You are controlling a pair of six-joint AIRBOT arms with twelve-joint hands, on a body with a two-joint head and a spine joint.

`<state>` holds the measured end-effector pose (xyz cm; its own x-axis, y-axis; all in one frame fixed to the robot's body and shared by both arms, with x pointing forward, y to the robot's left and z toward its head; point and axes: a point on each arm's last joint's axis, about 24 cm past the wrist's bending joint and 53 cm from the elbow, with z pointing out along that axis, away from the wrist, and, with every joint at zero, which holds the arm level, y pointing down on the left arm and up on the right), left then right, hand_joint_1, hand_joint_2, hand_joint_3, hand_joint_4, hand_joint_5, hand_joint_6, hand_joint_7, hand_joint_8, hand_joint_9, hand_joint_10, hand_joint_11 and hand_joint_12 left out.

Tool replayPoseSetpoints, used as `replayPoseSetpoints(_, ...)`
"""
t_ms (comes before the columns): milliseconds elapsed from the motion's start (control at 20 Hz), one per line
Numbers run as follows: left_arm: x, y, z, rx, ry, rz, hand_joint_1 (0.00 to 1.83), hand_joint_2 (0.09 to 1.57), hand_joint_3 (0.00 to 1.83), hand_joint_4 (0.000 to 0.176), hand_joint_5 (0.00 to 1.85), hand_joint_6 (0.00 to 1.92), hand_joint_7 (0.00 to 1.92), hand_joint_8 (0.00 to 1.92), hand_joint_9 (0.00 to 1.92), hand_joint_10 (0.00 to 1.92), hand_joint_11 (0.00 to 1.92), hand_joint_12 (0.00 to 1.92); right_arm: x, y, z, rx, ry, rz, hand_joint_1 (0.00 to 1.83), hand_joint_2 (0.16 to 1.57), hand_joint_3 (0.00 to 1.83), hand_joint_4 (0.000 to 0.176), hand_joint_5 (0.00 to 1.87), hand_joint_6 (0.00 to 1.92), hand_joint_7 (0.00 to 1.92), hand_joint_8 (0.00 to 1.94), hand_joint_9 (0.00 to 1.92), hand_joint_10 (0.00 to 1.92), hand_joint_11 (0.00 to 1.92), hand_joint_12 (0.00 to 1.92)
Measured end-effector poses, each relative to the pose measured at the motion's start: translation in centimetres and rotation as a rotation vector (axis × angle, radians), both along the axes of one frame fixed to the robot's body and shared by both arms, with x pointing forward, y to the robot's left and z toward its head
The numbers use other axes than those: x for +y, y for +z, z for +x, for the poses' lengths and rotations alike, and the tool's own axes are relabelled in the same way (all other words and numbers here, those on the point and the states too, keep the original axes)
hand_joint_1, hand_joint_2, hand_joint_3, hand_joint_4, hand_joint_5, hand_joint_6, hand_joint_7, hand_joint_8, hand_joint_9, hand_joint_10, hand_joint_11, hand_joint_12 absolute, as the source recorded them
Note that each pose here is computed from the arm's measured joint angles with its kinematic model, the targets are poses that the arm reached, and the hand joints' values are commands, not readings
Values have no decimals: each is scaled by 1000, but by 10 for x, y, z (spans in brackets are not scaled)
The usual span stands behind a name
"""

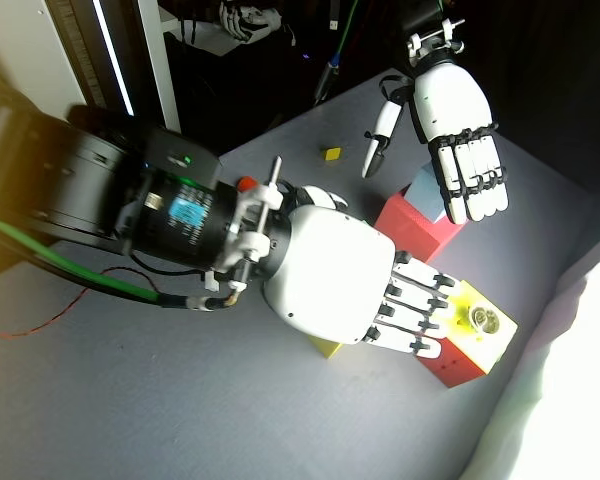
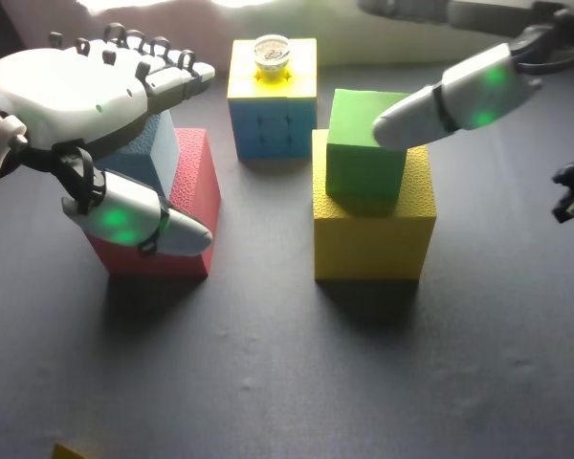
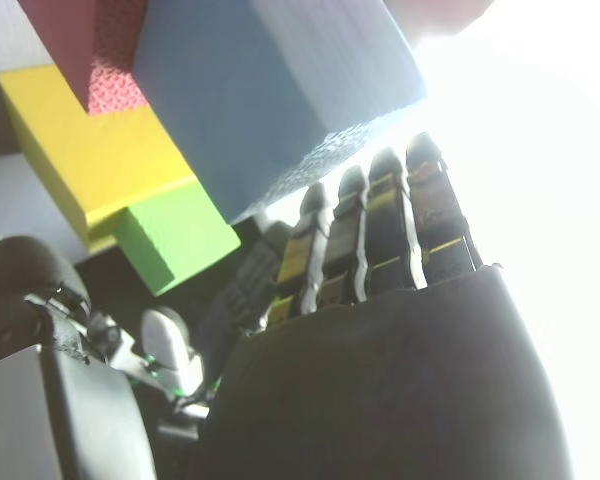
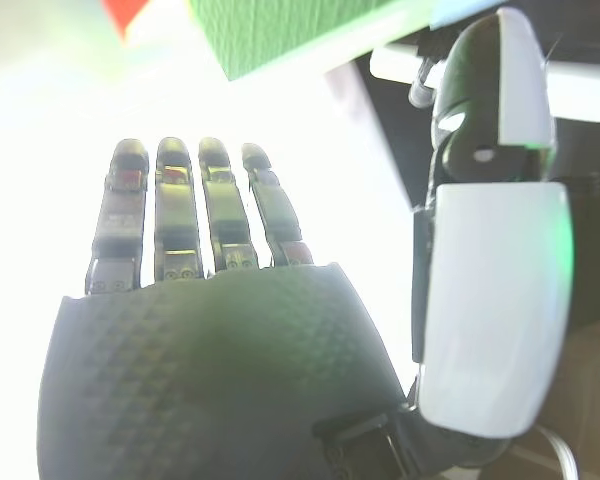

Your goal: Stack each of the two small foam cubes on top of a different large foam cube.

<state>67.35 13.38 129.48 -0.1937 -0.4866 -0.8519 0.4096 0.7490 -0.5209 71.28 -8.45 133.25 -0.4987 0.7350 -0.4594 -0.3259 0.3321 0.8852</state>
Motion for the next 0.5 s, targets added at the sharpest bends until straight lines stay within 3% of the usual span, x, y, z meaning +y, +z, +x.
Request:
replayPoseSetpoints(250,-11,4,-11,-15,-43,-22,492,905,0,0,0,0,0,0,0,0,0,0,-44,14,-1,-46,-95,53,652,793,0,0,0,0,0,0,0,0,0,0)
replayPoseSetpoints(350,-16,0,-17,-6,-77,-29,465,915,4,0,0,0,0,0,0,0,0,0,-60,16,-2,-72,-125,31,653,820,0,0,0,0,0,0,0,0,0,0)
replayPoseSetpoints(500,-21,1,-24,-21,-124,-45,477,937,11,0,0,0,0,0,0,0,0,0,-67,0,-10,-59,-128,-18,631,841,1,0,0,0,0,0,0,0,0,0)
